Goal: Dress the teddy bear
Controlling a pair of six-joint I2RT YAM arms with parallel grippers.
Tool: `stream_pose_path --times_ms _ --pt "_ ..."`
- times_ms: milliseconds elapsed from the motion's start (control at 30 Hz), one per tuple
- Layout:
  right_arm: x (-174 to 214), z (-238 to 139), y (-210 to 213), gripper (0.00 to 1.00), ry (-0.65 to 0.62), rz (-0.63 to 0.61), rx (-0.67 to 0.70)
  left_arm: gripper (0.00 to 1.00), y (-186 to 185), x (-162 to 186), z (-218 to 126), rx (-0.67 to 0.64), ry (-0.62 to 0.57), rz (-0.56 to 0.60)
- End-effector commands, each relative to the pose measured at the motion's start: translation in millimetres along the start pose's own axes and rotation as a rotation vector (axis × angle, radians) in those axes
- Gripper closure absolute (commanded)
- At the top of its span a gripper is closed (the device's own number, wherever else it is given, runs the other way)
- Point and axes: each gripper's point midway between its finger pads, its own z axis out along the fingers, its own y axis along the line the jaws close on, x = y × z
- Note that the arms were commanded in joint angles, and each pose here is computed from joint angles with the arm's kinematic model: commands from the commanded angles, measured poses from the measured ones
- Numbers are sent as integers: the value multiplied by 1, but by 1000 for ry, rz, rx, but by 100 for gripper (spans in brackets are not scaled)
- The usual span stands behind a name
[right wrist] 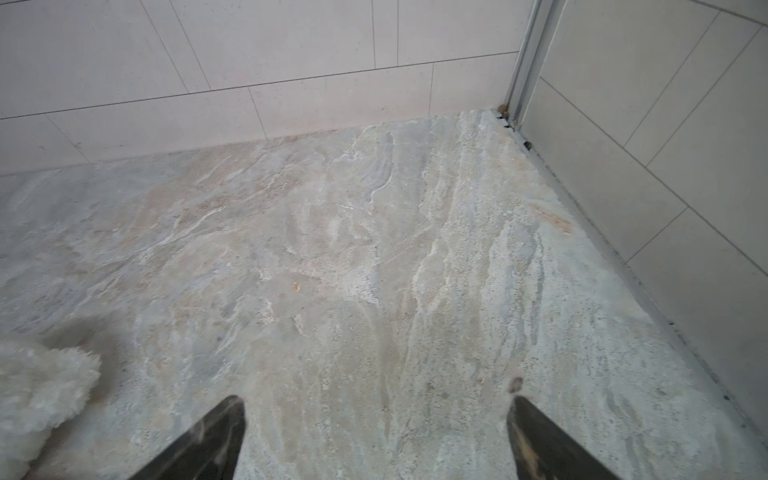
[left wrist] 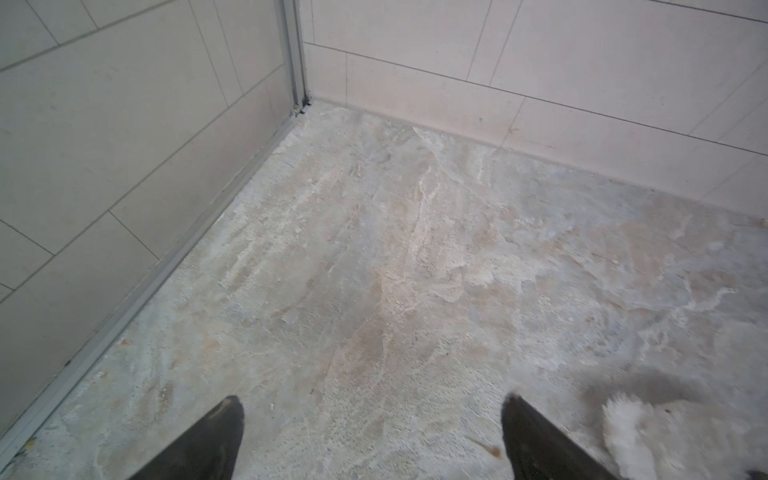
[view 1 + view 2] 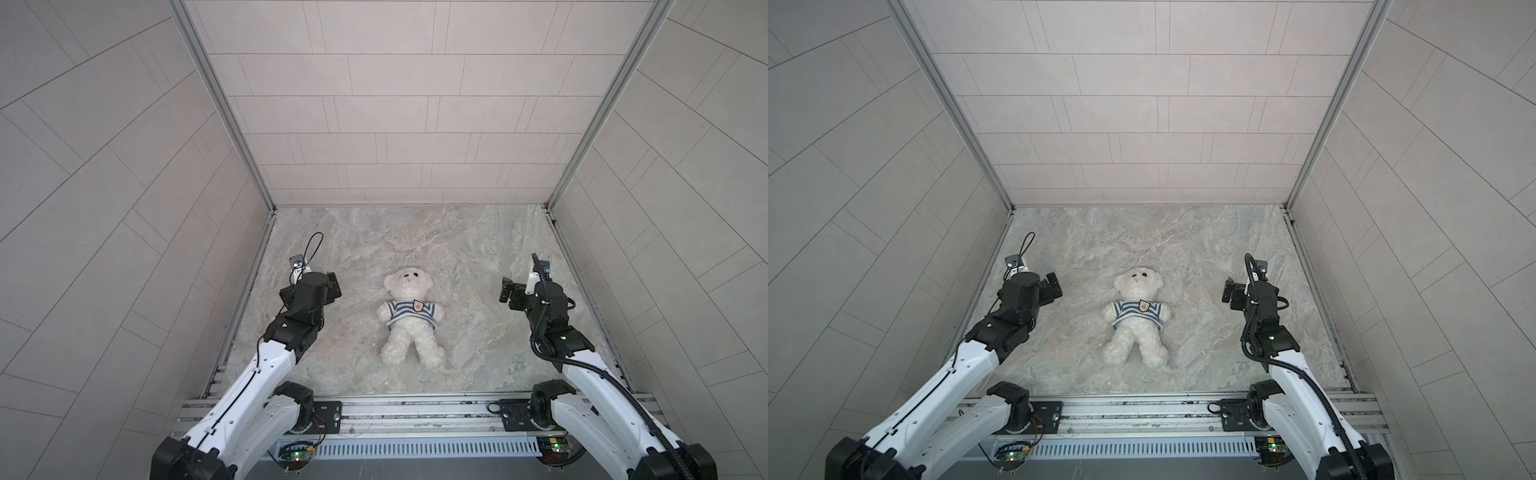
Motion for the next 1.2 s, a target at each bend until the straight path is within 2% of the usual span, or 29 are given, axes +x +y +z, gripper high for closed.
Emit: stream_pose_path --times_ms 0,267,500,733,1167 --pt "-13 4 -16 0 -59 -37 56 0 15 -17 4 -100 -116 42" --pt "1 26 -39 1 -7 -3 87 0 26 -11 16 -203 -142 114" --pt "12 37 -44 1 -6 16 70 0 36 2 27 -275 -155 124" --pt "17 45 -44 1 -40 8 68 0 31 23 41 -220 -169 102" --pt "18 57 -48 0 -121 26 81 0 27 9 53 -149 -252 65"
